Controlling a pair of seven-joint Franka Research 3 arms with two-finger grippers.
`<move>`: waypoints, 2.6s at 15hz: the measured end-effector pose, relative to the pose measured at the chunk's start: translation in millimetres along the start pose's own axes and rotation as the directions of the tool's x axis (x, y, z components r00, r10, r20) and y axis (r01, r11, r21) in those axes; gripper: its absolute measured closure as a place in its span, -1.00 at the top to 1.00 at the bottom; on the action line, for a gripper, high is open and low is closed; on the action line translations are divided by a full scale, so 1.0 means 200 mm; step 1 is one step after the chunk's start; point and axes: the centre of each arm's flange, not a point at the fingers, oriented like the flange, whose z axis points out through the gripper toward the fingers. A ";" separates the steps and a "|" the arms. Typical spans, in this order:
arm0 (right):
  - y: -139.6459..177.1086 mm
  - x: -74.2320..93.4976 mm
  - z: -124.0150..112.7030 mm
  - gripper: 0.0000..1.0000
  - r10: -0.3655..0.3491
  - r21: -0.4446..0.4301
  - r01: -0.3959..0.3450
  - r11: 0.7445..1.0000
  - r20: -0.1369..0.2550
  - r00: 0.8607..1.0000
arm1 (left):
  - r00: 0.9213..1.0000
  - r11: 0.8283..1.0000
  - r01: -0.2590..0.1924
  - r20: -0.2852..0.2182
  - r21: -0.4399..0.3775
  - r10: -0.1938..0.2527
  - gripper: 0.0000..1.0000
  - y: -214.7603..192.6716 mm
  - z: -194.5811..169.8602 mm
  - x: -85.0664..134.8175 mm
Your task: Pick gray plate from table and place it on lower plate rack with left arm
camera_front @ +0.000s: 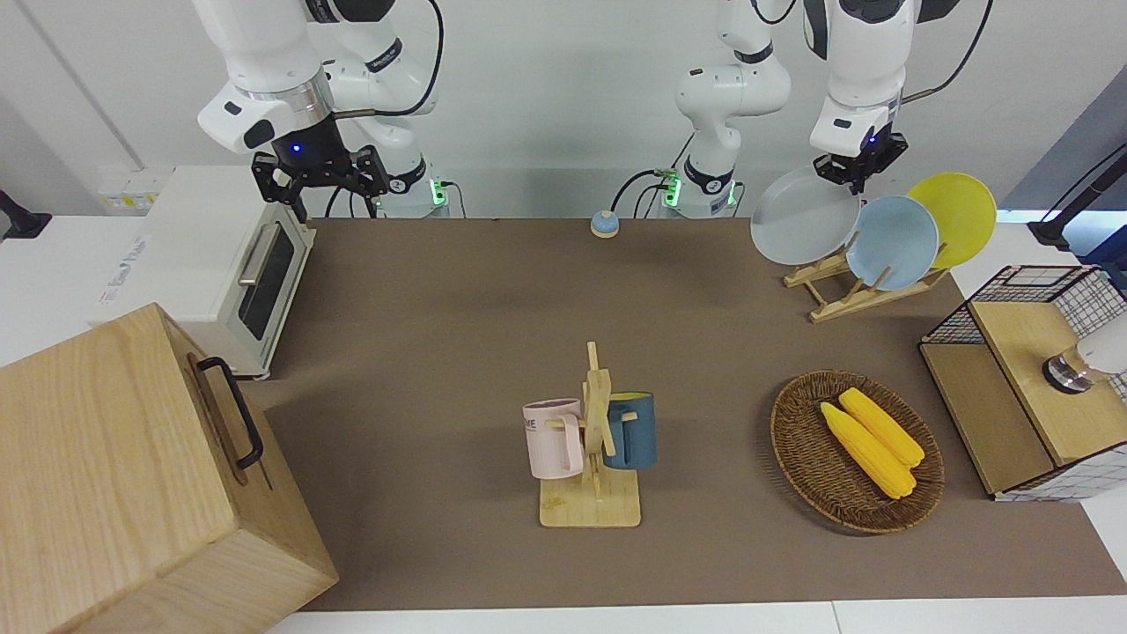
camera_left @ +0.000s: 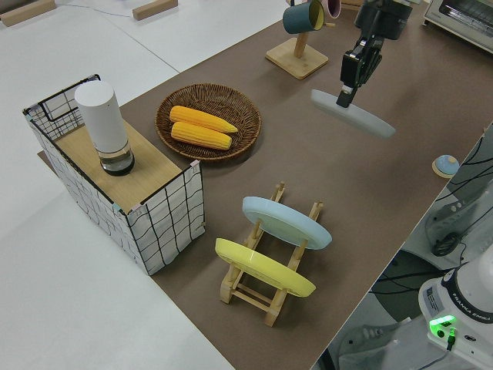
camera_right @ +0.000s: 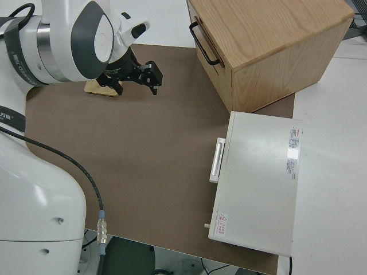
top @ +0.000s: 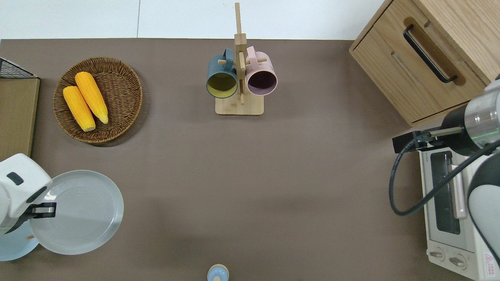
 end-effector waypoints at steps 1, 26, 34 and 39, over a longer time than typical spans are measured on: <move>0.00 0.00 0.00 0.97 0.000 0.000 0.000 1.000 0.000 1.000 | 1.000 0.999 -0.005 0.006 0.052 0.004 -0.98 0.00 0.00 0.00; 0.00 0.00 0.00 0.97 0.000 0.000 0.000 1.000 0.000 1.000 | 0.975 0.727 0.128 0.050 0.674 -0.218 -0.98 0.54 0.57 0.08; 0.00 0.00 0.00 0.97 0.000 0.000 0.000 1.000 0.000 1.000 | 0.971 0.719 0.148 0.038 0.679 -0.236 -0.98 0.58 0.68 0.13; 0.00 0.00 0.00 0.97 0.000 0.000 0.000 1.000 0.000 1.000 | 0.971 0.730 0.150 0.039 0.667 -0.235 -0.98 0.60 0.76 0.17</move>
